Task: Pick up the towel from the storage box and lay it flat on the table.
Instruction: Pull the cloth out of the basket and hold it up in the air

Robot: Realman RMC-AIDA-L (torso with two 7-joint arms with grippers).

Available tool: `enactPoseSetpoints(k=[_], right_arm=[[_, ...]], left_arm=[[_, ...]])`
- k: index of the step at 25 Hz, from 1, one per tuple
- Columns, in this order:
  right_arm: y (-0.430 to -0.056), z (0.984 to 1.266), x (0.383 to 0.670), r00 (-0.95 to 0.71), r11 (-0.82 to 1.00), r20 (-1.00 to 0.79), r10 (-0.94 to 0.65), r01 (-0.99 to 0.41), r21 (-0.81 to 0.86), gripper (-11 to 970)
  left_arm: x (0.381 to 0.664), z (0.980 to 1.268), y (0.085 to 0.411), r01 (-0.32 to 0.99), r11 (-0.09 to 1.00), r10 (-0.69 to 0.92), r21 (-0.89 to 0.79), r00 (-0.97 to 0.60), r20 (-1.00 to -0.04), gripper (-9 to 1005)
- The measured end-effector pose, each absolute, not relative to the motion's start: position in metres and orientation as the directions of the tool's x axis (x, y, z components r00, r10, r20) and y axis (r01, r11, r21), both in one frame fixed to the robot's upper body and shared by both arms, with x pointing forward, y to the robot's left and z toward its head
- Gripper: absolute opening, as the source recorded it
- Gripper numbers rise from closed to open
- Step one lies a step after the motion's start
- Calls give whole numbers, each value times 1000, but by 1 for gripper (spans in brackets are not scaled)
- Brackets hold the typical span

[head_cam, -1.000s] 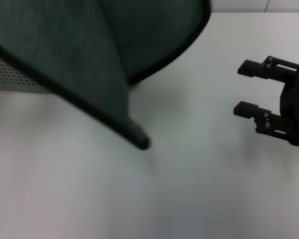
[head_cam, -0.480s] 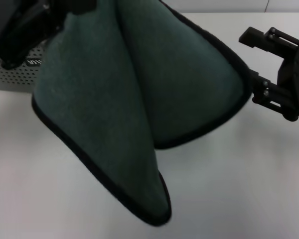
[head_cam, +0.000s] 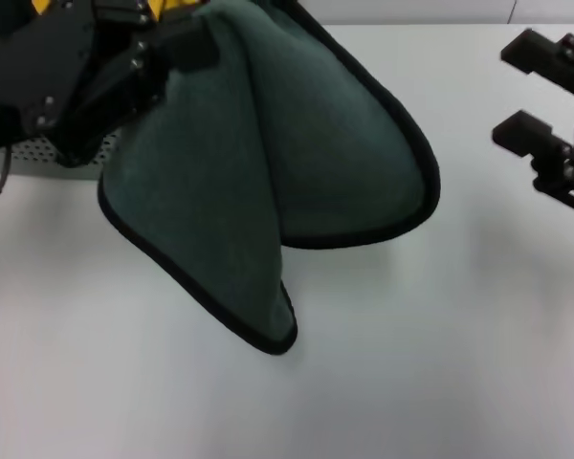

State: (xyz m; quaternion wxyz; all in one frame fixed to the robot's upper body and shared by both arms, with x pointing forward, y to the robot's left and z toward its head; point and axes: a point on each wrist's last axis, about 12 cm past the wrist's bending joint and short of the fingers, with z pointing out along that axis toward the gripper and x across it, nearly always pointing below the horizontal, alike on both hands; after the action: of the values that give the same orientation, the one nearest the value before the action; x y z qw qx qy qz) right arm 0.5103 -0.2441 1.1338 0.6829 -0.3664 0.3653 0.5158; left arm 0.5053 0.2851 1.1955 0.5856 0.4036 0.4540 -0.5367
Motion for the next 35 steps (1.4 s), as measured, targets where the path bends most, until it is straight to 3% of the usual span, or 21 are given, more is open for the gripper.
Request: enactPoseSetpoints(k=[12,35], right_arm=[[-228,1127,523,133,200,-906,401,-978,-55,599],[-220,1113,515,-22,109,-940,340,-992,63,600]], left_arm=[[504,1194,275,984,126,-286,123,154,-946,18],[513,1195,268,954,180,-302,239,285,-910,21]])
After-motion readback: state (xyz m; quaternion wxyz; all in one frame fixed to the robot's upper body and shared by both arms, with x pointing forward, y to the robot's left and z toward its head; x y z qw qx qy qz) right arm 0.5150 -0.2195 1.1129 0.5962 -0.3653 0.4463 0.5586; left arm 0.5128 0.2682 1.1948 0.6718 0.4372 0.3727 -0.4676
